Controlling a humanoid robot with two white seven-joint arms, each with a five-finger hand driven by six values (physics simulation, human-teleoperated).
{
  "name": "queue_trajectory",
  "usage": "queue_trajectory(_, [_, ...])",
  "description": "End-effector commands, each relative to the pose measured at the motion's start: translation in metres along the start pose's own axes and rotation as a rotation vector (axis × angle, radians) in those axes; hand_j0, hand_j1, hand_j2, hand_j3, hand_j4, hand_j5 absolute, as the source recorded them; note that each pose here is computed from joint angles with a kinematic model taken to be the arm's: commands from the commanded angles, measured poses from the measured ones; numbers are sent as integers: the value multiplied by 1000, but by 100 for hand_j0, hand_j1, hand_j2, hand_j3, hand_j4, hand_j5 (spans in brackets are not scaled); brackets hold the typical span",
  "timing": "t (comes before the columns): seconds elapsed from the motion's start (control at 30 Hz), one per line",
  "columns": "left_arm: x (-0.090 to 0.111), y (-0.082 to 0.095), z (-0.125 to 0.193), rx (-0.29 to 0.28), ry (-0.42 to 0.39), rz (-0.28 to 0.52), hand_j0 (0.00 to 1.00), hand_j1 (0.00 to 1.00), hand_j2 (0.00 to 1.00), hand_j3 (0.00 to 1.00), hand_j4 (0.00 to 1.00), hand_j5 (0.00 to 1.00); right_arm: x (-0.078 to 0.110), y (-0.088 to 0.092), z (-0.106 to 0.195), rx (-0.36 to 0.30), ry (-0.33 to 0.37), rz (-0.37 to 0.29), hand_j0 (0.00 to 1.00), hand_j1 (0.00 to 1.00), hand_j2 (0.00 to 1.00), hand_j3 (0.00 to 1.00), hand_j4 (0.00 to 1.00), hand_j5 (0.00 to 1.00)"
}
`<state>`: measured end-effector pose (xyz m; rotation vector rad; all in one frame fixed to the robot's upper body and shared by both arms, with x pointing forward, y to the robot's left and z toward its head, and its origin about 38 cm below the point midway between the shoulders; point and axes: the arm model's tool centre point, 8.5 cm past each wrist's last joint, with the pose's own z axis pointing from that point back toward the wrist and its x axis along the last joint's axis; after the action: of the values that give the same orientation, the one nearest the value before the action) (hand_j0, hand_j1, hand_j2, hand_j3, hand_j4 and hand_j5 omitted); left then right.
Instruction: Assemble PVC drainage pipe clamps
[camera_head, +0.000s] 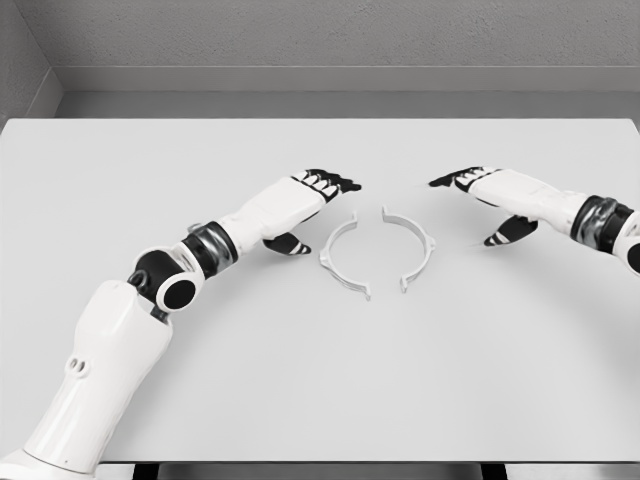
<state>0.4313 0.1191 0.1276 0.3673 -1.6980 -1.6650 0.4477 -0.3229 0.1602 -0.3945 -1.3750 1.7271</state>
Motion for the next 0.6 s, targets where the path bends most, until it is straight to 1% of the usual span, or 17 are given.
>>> queue_trajectory(0.0, [4, 4, 0, 13, -13, -2, 100, 100, 100, 100, 100, 100, -3, -3, 5, -1, 6, 5, 100, 100, 100, 100, 100, 100])
queue_trajectory(0.1, [5, 4, -1, 14, -16, -2, 100, 100, 100, 100, 100, 100, -5, -3, 9, 4, 11, 13, 100, 100, 100, 100, 100, 100])
queue_trajectory(0.17, [6, 3, -1, 11, -17, -4, 100, 100, 100, 100, 100, 100, 3, -5, 9, 3, -8, 31, 100, 100, 100, 100, 100, 100])
queue_trajectory(0.43, [10, 1, -4, 9, -28, -1, 100, 100, 100, 100, 100, 100, 5, -2, 9, 19, -13, 37, 100, 100, 100, 100, 100, 100])
queue_trajectory(0.57, [14, -2, -6, -2, -40, -2, 100, 100, 100, 100, 100, 100, 6, -7, 15, 24, -12, 60, 100, 100, 100, 100, 100, 100])
